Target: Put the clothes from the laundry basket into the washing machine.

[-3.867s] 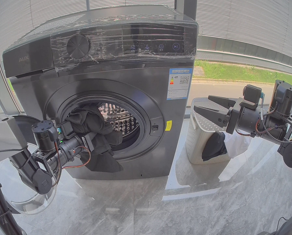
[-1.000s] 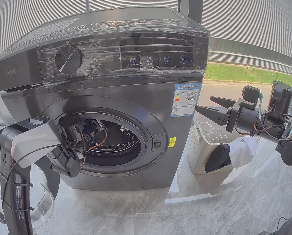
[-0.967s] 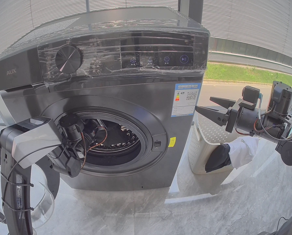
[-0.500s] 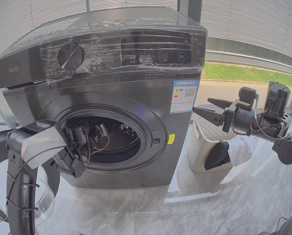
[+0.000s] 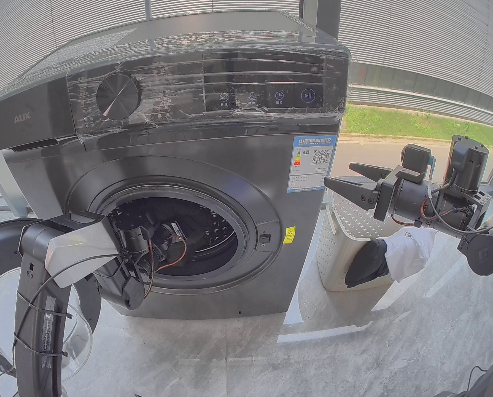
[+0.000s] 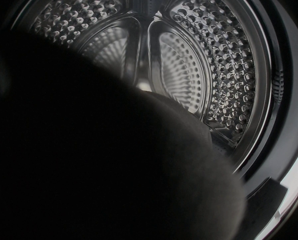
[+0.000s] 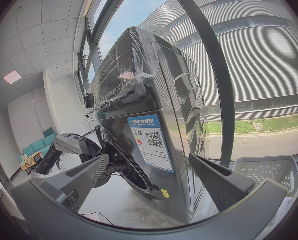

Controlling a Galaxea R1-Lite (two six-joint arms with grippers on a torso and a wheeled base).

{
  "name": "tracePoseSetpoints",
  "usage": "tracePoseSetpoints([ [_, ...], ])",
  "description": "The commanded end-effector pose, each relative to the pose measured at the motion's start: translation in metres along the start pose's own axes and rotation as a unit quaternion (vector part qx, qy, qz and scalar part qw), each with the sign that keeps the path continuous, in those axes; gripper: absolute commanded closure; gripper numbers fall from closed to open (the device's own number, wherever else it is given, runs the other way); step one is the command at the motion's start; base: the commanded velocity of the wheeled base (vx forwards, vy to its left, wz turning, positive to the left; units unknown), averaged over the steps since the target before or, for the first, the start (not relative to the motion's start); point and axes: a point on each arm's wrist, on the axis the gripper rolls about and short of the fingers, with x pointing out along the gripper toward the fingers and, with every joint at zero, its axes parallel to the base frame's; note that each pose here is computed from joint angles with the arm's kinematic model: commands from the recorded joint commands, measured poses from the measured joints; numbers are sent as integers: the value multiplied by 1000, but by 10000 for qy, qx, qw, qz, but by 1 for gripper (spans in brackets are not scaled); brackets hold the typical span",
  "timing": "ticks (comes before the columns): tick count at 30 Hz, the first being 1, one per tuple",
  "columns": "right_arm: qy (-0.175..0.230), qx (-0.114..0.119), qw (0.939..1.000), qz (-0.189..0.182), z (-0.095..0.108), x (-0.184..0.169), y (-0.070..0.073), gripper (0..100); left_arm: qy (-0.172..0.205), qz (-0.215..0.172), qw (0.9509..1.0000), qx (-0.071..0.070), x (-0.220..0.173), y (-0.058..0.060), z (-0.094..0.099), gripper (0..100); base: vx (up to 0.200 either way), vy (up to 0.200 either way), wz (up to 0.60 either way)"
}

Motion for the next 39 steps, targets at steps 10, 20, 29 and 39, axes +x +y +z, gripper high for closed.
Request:
tracePoseSetpoints([
  [10,6,5,10000,-18,0,0,-2,0,-701,-402,9967,-8,24,-14,25,100,0,0,0],
  [20,4,5,10000,-26,0,0,-2,0,-916,-632,9938,-57,31,-25,24,100,0,0,0],
  [29,4,5,10000,-26,0,0,-2,0,-919,-798,9925,-64,32,-26,26,0,0,0,0],
  [39,4,5,10000,-26,0,0,-2,0,-953,-776,9924,-50,33,-25,28,0,0,0,0],
])
